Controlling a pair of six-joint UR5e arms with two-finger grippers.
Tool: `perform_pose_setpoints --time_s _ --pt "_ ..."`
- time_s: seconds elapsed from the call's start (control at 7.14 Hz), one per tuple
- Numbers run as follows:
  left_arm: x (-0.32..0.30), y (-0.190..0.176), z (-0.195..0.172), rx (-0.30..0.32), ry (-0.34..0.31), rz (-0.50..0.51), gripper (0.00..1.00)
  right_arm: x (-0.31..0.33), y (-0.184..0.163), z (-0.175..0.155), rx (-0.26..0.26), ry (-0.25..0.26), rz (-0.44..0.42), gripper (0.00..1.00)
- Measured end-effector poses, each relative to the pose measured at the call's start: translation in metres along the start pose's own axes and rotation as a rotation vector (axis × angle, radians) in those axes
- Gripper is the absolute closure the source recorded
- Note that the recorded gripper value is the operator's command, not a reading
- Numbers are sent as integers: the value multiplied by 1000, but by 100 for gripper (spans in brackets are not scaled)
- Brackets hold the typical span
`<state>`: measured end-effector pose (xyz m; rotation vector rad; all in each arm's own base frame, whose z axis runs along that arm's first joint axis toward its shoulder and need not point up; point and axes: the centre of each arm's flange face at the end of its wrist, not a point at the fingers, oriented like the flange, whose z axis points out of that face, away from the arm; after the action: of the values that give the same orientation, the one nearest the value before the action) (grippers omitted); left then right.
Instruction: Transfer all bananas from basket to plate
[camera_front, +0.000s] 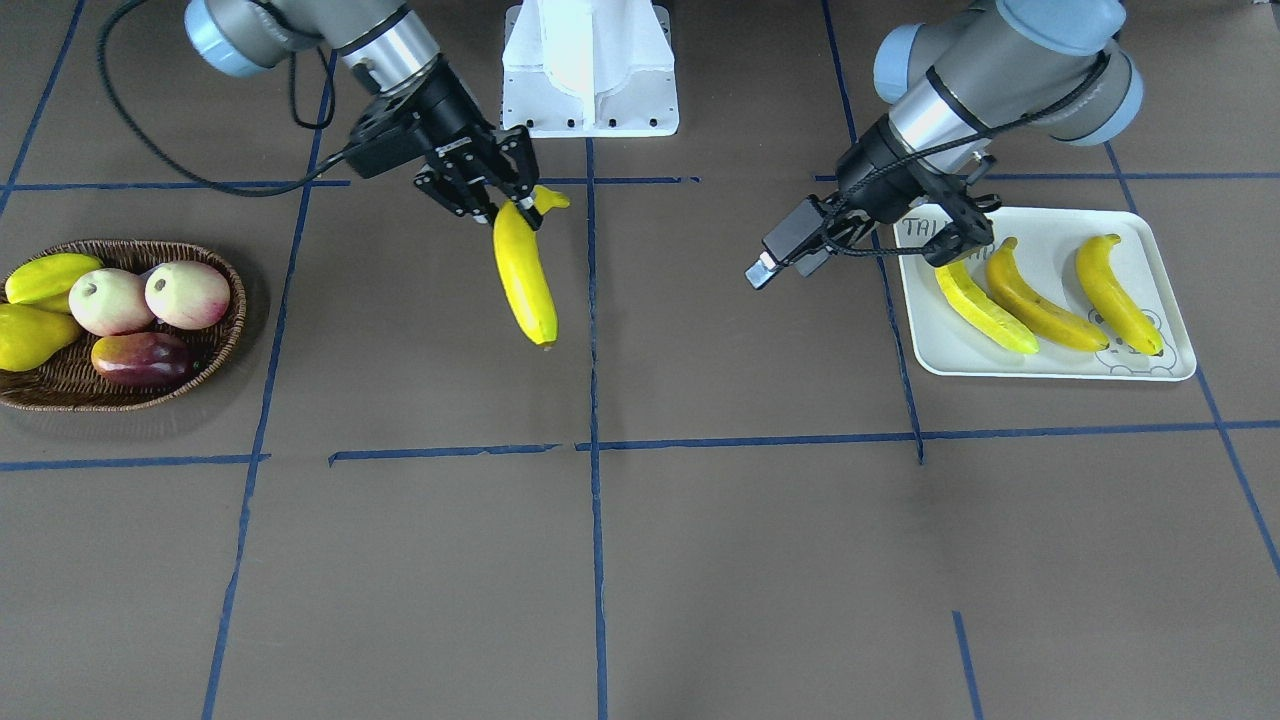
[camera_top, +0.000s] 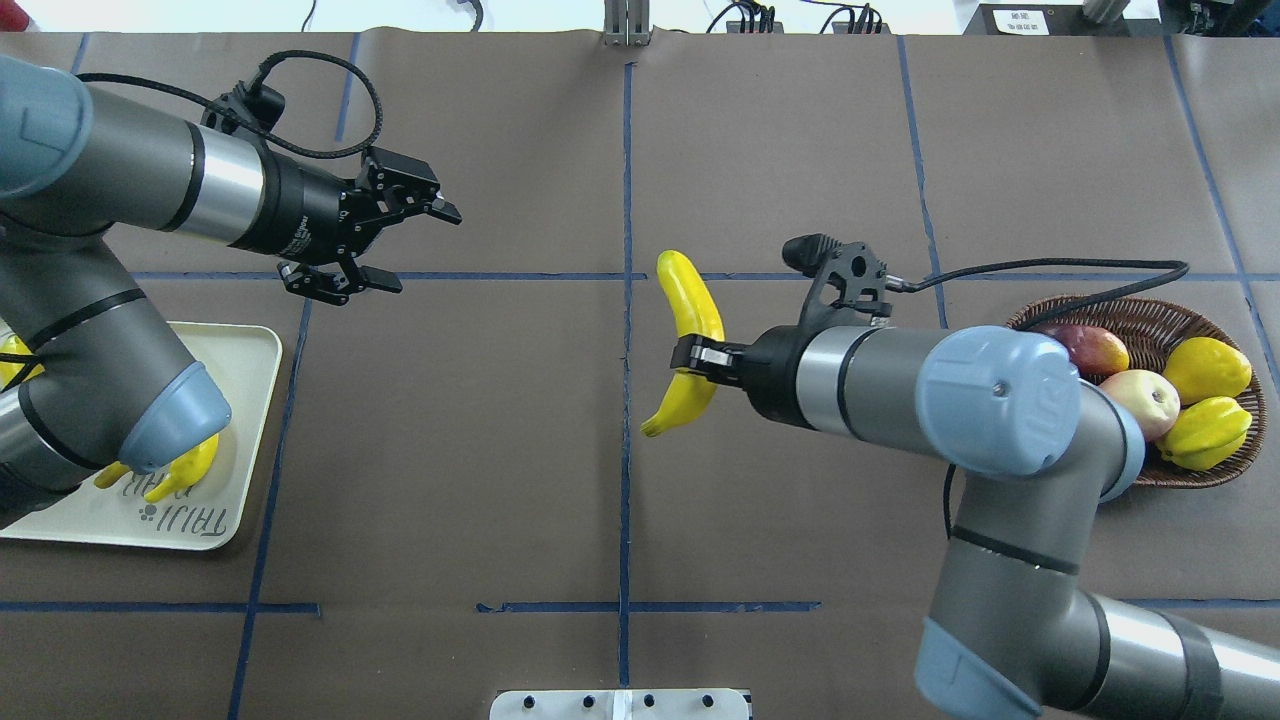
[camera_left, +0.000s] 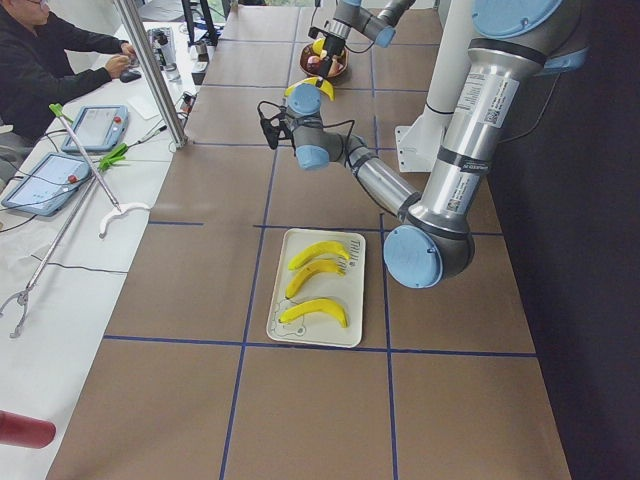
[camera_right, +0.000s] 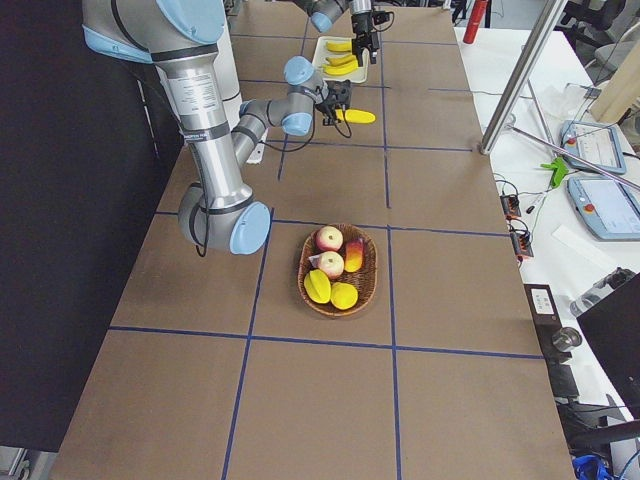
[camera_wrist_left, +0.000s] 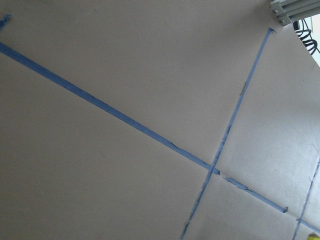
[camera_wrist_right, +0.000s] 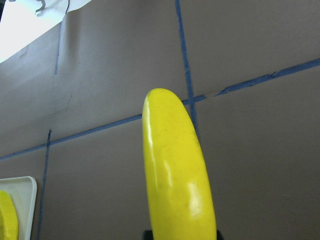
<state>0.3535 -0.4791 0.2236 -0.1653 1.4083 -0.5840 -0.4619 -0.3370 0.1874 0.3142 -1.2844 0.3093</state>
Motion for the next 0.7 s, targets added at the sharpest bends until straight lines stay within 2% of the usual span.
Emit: perform_pose_setpoints --time_s 0.28,0.42,0.7 --pt "27 48 33 -12 45 -42 2 -24 33 5 17 -7 -26 98" --pt "32 72 49 -26 54 -47 3 -27 38 5 18 -11 -29 98" --pt "33 93 66 -47 50 -50 3 -29 39 4 18 -18 -30 98"
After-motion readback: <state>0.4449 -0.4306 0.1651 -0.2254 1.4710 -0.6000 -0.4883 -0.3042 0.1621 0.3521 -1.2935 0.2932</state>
